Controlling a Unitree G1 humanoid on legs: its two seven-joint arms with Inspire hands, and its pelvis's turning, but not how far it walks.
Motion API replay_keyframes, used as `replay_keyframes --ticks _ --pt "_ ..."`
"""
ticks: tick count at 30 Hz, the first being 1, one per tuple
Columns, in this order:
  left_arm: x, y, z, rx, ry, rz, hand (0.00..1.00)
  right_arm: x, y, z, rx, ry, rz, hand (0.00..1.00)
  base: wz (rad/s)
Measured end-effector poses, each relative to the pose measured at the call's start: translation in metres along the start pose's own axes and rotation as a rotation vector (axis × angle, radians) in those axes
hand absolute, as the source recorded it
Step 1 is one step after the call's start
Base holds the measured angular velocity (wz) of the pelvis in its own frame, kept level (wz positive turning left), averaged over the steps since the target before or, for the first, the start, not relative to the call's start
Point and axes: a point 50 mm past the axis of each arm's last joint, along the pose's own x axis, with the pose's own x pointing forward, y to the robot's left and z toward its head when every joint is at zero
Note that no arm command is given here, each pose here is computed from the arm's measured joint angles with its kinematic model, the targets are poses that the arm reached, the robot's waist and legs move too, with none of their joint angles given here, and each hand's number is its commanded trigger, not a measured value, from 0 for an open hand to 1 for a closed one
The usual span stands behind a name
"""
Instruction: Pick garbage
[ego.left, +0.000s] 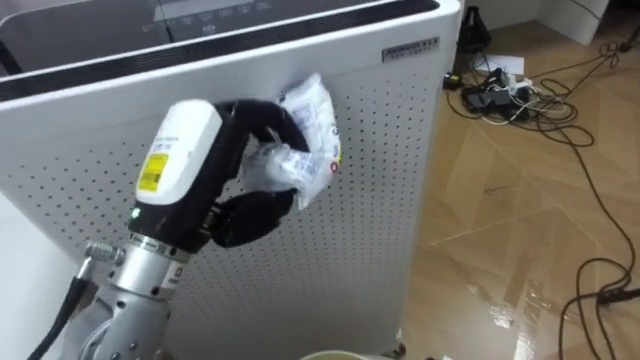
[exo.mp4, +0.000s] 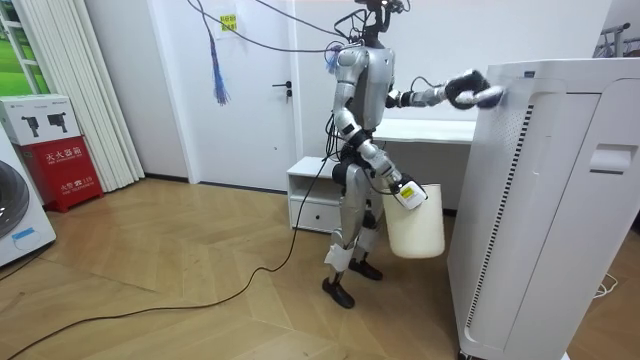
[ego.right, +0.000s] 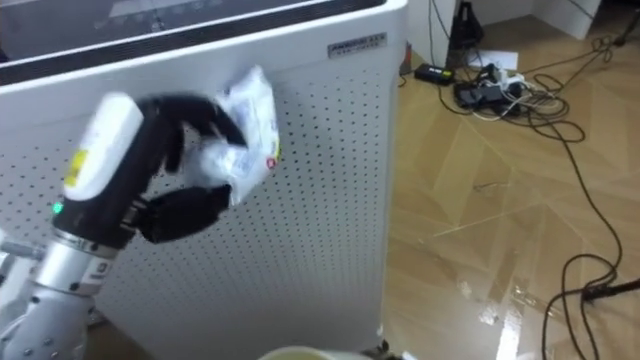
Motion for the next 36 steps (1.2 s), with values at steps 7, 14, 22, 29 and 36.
replay_keyframes --ticks 7,14,22,29,36 --pt "-0.013 -0.038 -0.025 -0.11 0.151 -0.199 1.0 0.015 -0.007 0.014 0.046 -0.017 -0.033 1.0 0.25" --pt "-0.04 -0.074 -0.039 -0.213 0.276 -0.365 1.0 0.023 -0.008 0.024 0.047 -0.03 -0.023 1.0 0.05" --pt "-0.059 -0.098 -0.056 -0.309 0.406 -0.471 1.0 0.031 -0.007 0.024 0.065 0.003 -0.021 1.0 -0.01" --pt "-0.072 -0.111 -0.066 -0.334 0.486 -0.554 1.0 0.031 -0.008 0.024 0.064 0.004 -0.03 1.0 0.0" --pt "-0.076 -0.115 -0.069 -0.346 0.512 -0.615 0.03 0.031 -0.013 0.029 0.073 -0.016 -0.043 1.0 0.01"
